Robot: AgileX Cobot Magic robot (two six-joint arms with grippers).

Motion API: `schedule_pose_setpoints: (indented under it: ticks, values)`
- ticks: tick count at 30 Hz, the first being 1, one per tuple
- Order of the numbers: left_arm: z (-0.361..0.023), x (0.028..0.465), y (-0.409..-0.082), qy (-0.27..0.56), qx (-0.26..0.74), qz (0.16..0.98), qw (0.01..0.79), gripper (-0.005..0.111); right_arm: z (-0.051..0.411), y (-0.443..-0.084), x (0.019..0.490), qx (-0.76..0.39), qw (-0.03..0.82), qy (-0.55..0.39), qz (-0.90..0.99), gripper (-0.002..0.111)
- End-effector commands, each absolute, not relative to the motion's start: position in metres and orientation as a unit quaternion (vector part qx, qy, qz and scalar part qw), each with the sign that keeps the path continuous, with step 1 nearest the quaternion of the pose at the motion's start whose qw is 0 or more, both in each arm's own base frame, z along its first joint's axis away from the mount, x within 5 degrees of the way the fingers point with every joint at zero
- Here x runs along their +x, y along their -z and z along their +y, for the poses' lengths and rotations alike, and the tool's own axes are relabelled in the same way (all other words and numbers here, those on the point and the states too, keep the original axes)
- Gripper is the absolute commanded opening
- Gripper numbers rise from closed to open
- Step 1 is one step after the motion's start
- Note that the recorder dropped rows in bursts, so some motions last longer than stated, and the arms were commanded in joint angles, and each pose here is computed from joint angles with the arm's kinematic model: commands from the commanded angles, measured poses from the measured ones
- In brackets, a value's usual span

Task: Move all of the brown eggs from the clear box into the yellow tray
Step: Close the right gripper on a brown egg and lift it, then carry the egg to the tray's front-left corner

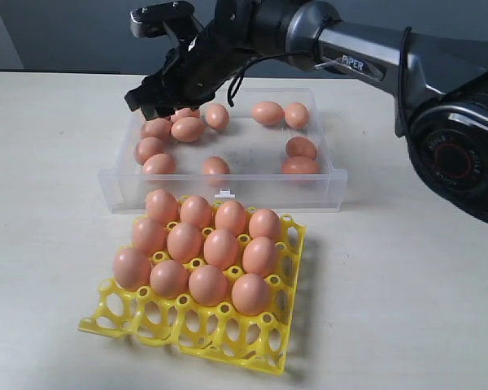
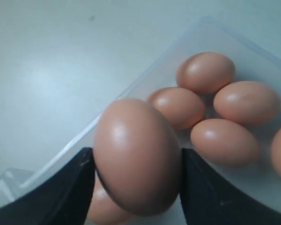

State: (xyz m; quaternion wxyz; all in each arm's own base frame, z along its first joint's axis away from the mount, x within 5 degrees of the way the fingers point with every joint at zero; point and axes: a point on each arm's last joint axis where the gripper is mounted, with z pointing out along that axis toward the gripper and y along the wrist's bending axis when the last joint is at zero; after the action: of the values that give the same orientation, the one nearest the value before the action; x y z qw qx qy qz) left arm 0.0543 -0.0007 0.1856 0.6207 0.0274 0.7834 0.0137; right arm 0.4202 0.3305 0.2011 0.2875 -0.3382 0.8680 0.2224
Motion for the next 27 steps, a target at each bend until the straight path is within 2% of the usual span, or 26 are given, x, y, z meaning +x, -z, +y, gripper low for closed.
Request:
schedule_pose_setpoints:
  ticks: [1,4,7,12,20,22,25,27]
  values:
    - [0.000,0.054,-0.185,-0.015,0.025,0.781,0.624,0.000,0.335,-0.223,0.406,-0.372,0.286,-0.225,0.854,0.000]
    - [0.000,0.054,-0.185,-0.015,0.025,0.781,0.624,0.000,0.337,-0.239,0.391,-0.431,0.272,-0.205,0.835,0.000]
    - [0.000,0.054,-0.185,-0.015,0.025,0.781,0.624,0.000,0.338,-0.263,0.356,-0.535,0.217,-0.154,0.802,-0.001]
    - [0.000,0.054,-0.185,-0.015,0.025,0.781,0.624,0.000,0.349,-0.271,0.319,-0.602,0.160,-0.098,0.776,-0.001]
    - [0.000,0.054,-0.185,-0.015,0.025,0.781,0.624,0.000,0.406,-0.255,0.246,-0.702,0.159,0.006,0.695,-0.001]
    - [0.000,0.054,-0.185,-0.015,0.025,0.781,0.624,0.000,0.410,-0.250,0.235,-0.711,0.155,0.021,0.685,-0.001]
    - [0.000,0.054,-0.185,-0.015,0.025,0.781,0.624,0.000,0.405,-0.232,0.233,-0.716,0.141,0.091,0.678,-0.001]
    - [0.000,0.054,-0.185,-0.015,0.025,0.781,0.624,0.000,0.400,-0.220,0.229,-0.718,0.116,0.091,0.680,-0.001]
